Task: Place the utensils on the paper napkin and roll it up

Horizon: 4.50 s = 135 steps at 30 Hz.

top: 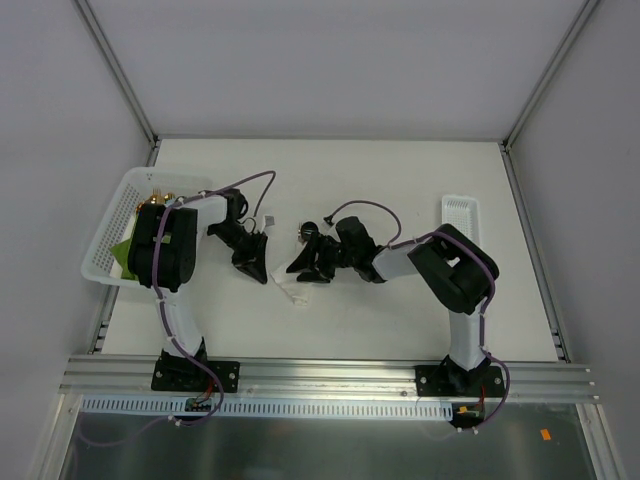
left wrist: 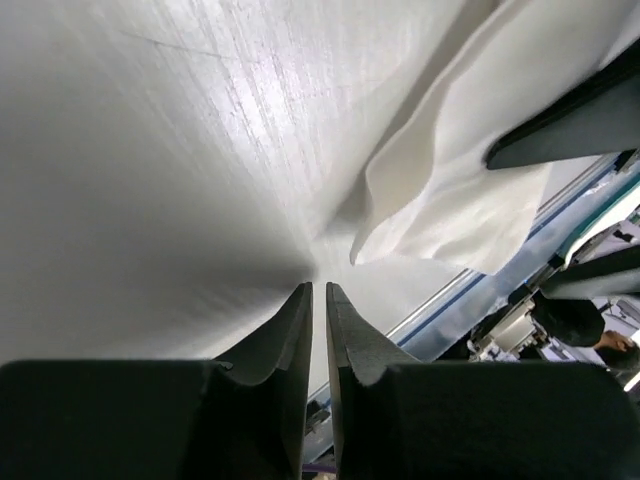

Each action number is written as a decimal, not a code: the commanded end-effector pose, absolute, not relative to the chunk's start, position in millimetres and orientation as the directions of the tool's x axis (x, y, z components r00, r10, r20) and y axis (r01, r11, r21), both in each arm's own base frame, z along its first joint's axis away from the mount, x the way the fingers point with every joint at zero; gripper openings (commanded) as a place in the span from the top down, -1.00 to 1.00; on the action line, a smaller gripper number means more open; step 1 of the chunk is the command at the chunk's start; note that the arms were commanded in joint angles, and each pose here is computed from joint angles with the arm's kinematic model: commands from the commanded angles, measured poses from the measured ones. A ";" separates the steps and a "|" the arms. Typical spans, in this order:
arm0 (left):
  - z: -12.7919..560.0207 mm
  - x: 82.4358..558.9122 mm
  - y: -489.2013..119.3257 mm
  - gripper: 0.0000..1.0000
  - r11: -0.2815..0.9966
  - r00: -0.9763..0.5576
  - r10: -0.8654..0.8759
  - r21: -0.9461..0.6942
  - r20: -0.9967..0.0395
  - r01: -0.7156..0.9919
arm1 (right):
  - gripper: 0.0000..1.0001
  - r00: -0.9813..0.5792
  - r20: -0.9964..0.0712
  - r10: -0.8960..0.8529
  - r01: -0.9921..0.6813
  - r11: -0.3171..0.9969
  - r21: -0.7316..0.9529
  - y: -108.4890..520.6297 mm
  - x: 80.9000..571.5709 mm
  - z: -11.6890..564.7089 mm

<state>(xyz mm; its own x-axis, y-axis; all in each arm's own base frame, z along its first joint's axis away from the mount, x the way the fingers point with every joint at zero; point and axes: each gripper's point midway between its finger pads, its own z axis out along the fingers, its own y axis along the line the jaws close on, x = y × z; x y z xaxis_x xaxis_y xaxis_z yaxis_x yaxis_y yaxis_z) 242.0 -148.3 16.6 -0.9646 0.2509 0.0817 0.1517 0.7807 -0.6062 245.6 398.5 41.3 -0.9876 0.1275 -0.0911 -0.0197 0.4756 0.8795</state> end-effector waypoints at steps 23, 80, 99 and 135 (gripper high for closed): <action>74.1 313.9 -262.5 0.81 0.492 -0.977 0.191 -0.852 -0.093 0.177 | -0.17 -0.996 0.020 0.084 0.069 0.634 0.770 365.3 217.2 -27.5; 41.5 280.6 -216.5 0.94 0.647 -0.979 0.191 -0.742 -0.064 0.175 | 0.06 -0.990 0.073 -0.117 -0.021 0.649 0.761 365.3 156.2 -24.2; -16.6 271.7 -196.0 0.99 0.799 -0.976 0.215 -0.582 0.034 0.156 | -0.04 -0.991 -0.067 -0.115 -0.120 0.562 0.818 375.9 174.4 36.3; -26.5 266.5 -193.2 1.00 0.804 -0.971 0.230 -0.576 0.070 0.149 | -0.02 -0.984 -0.171 0.051 -0.077 0.741 0.667 332.8 271.7 19.4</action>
